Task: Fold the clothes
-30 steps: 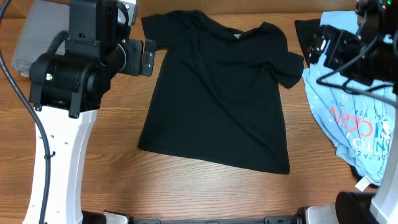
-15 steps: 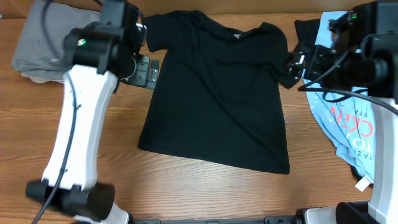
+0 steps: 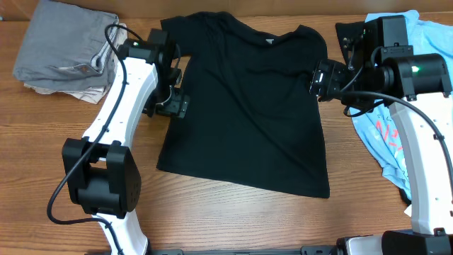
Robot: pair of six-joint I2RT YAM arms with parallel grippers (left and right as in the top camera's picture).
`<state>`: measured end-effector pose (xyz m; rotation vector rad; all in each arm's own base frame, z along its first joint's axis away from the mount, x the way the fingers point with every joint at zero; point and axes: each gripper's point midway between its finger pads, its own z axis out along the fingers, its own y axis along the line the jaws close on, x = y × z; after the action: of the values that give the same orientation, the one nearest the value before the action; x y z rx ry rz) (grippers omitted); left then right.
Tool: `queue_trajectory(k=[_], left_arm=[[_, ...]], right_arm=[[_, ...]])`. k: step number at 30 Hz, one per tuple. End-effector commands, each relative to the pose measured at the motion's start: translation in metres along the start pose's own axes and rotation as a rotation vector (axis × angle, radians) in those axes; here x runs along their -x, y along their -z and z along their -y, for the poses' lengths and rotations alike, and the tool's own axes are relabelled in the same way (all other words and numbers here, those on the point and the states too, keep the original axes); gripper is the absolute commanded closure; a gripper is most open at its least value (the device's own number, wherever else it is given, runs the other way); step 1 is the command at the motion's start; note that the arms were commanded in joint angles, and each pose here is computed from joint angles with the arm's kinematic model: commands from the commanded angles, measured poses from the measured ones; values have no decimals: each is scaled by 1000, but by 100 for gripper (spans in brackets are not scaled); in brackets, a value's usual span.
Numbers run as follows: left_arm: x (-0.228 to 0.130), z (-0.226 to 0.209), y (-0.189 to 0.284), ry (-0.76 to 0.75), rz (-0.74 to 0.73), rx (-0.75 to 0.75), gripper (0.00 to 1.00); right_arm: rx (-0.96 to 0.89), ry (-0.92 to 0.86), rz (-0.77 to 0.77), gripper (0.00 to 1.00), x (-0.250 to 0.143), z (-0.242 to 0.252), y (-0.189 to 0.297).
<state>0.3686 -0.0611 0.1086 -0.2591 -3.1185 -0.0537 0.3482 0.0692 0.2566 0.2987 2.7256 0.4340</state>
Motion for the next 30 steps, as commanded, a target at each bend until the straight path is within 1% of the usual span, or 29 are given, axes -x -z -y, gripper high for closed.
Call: queue_trajectory(k=[1, 10, 14, 19, 23, 30], left_arm=[[-15, 7, -30, -19, -65, -45, 18], [-44, 11, -80, -25, -137, -61, 17], [-52, 11, -90, -24, -152, -61, 18], [-54, 11, -96, -24, -154, -61, 13], [-59, 12, -103, -8, -161, -62, 12], [-70, 20, -120, 1, -168, -104, 12]], right_arm=[[39, 3, -7, 0, -3, -5, -9], [45, -9, -49, 0, -14, 3, -39], [45, -16, -77, 0, -22, 7, -51], [47, -28, -119, 0, -35, 13, -66], [47, -37, -140, 0, -43, 17, -77], [47, -40, -151, 0, -48, 20, -85]])
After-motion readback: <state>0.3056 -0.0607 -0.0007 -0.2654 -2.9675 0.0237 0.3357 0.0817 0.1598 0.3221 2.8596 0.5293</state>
